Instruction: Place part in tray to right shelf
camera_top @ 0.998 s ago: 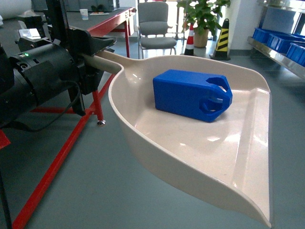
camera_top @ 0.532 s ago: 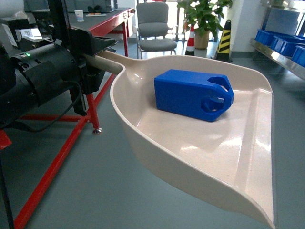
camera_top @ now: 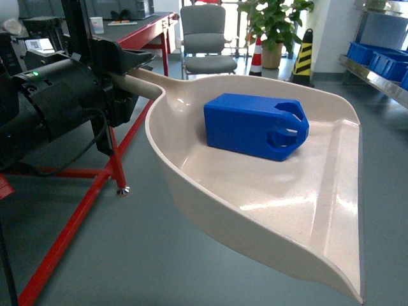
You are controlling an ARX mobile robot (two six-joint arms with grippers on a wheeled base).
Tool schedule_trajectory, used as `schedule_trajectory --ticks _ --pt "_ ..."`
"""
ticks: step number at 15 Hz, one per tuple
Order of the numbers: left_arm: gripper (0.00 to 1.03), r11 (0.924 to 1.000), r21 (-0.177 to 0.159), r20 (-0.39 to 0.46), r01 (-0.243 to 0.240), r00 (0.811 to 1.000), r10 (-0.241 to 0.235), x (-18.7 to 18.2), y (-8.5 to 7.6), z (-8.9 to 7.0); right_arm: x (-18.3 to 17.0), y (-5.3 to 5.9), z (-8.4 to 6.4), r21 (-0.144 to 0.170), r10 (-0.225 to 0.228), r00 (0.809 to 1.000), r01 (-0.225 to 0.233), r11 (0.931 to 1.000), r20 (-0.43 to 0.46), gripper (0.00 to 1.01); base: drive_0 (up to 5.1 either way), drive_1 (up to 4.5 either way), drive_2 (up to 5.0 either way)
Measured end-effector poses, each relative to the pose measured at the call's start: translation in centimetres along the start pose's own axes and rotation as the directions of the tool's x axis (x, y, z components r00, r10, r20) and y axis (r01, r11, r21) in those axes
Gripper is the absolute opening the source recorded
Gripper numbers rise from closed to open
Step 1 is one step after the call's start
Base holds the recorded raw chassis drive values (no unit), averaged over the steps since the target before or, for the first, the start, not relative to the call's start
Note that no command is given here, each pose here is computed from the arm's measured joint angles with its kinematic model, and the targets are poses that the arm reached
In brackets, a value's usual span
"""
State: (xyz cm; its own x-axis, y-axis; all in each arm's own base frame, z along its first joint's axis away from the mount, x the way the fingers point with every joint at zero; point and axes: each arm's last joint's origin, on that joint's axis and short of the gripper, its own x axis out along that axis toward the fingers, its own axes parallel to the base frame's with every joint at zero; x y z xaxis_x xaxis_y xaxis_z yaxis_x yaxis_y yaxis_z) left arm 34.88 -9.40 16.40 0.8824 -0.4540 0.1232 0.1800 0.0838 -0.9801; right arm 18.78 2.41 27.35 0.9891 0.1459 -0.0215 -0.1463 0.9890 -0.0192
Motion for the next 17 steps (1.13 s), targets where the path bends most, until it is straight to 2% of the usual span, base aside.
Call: schedule_trajectory --ticks 17 --pt "0.12 1.0000 0.002 0.004 0.006 1.000 -0.006 0.00 -0.06 0.02 -0.08 0.00 0.11 0.000 -0.001 1.000 0.001 1.0000 0.008 0.98 0.0 4.08 -4.0"
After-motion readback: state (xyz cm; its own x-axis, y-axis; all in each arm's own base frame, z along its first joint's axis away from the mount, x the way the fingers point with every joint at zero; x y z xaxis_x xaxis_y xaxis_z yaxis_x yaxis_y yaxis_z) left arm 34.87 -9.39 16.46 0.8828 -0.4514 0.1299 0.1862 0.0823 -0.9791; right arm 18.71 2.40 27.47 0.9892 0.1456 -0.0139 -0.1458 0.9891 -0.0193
